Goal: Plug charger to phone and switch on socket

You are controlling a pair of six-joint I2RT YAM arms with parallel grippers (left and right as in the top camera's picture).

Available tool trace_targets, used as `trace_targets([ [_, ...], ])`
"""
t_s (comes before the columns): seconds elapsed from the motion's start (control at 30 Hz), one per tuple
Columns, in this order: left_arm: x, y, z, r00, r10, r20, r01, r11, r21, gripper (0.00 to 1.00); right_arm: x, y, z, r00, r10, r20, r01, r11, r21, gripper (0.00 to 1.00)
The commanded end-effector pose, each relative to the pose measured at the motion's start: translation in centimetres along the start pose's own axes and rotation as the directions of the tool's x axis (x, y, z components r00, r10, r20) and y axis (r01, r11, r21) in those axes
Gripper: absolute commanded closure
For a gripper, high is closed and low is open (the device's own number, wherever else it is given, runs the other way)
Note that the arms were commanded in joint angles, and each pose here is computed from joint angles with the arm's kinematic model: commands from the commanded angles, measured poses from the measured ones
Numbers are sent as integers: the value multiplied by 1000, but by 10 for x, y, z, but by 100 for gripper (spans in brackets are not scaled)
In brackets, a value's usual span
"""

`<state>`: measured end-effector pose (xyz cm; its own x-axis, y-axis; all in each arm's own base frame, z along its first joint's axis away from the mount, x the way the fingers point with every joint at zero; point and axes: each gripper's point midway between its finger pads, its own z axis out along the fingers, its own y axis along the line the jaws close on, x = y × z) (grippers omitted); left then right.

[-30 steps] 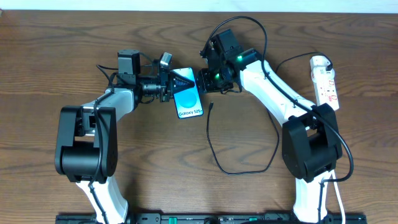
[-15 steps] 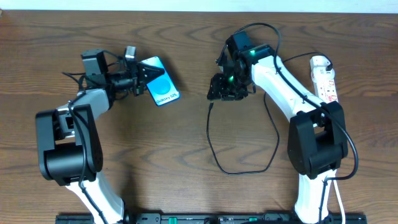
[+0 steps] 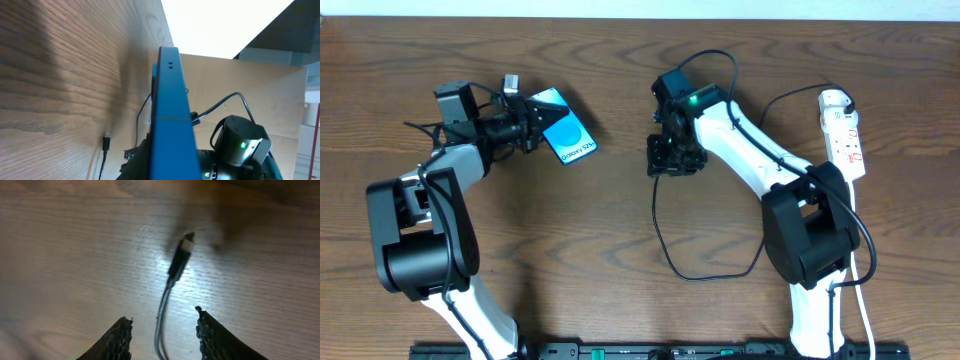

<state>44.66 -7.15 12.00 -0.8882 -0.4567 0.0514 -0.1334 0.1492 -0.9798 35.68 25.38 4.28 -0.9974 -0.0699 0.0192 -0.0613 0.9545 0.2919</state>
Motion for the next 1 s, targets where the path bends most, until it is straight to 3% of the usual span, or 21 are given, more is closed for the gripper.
trace_targets([
  [0.0, -3, -3, -6, 1000, 3, 4, -3, 1000, 12, 92, 5, -10, 14, 999, 44, -1, -44, 998, 55, 60],
  [0.17, -3, -2, -7, 1000, 0, 7, 0, 1000, 12, 92, 5, -8, 28, 998, 65, 17, -66, 997, 32, 67],
  [0.7, -3, -3, -7, 1000, -8, 5, 8, 1000, 13, 93, 4, -8, 47, 992, 120, 40, -119, 993, -22, 74],
  [0.77, -3, -3, -7, 1000, -8, 5, 8, 1000, 13, 93, 4, -8, 47, 992, 124, 39, -123, 992, -22, 80],
  [0.87, -3, -3, -7, 1000, -8, 5, 8, 1000, 13, 93, 2, -7, 47, 992, 122, 46, -121, 992, -26, 96],
  [0.97, -3, -3, -7, 1000, -25, 6, 25, 1000, 13, 93, -4, -4, 47, 995, 65, 72, -63, 997, -39, 99],
])
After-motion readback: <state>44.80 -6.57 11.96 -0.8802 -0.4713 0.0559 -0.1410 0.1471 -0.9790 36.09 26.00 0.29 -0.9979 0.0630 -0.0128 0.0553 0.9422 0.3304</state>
